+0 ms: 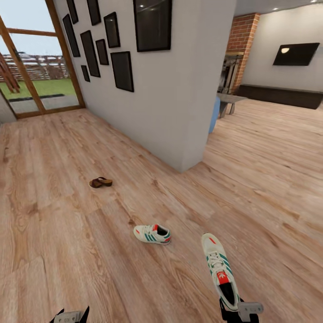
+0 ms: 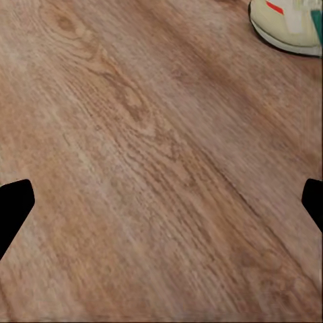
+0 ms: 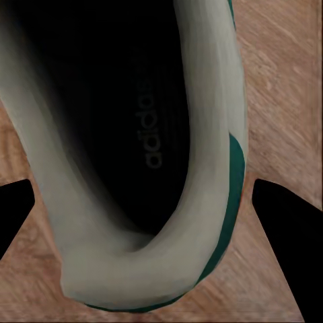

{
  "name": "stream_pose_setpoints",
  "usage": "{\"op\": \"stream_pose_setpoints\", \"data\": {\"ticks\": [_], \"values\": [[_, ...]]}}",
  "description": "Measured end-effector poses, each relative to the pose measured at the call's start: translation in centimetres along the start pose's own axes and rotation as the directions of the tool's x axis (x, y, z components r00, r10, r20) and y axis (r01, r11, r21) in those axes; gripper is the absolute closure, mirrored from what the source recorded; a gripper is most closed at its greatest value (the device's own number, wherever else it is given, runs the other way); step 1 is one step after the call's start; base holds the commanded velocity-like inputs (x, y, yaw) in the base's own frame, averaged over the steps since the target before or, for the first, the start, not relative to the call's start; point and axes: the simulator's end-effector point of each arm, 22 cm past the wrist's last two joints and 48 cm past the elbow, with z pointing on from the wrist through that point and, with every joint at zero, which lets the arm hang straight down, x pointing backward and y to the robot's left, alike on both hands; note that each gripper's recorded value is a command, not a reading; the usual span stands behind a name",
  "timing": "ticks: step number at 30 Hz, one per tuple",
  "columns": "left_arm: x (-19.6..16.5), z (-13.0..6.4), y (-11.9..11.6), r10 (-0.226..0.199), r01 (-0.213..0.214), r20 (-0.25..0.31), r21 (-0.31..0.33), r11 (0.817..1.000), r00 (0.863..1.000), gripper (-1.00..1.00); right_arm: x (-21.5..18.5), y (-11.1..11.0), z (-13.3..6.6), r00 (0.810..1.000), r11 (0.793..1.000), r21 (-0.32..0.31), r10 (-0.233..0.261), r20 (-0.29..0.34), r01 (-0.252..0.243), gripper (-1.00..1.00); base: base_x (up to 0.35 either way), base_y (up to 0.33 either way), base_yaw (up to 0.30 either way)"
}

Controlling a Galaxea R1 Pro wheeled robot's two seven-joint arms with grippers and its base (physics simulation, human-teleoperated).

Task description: Pick up the two gym shoes and the two sandals from the corridor floor and place them onto the hallstand (shoe rack) in the corridor, making sure they are on the rack and not on the floor. Arrange them so the two gym shoes are next to each other and the two sandals are next to each other.

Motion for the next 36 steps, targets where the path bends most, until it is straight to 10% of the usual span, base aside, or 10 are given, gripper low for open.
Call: {"op": "stream_pose_setpoints", "data": {"ticks": [36], "values": [[-0.03, -0.02, 0.04, -0.001, 0.001, 0.001, -0.001, 1.0, 1.0, -1.0, 0.04, 0.13, -0.04, 1.0, 1.0, -0.002, 0.0, -0.001, 0.0, 1.0, -0.034, 0.0, -0.3]]}}
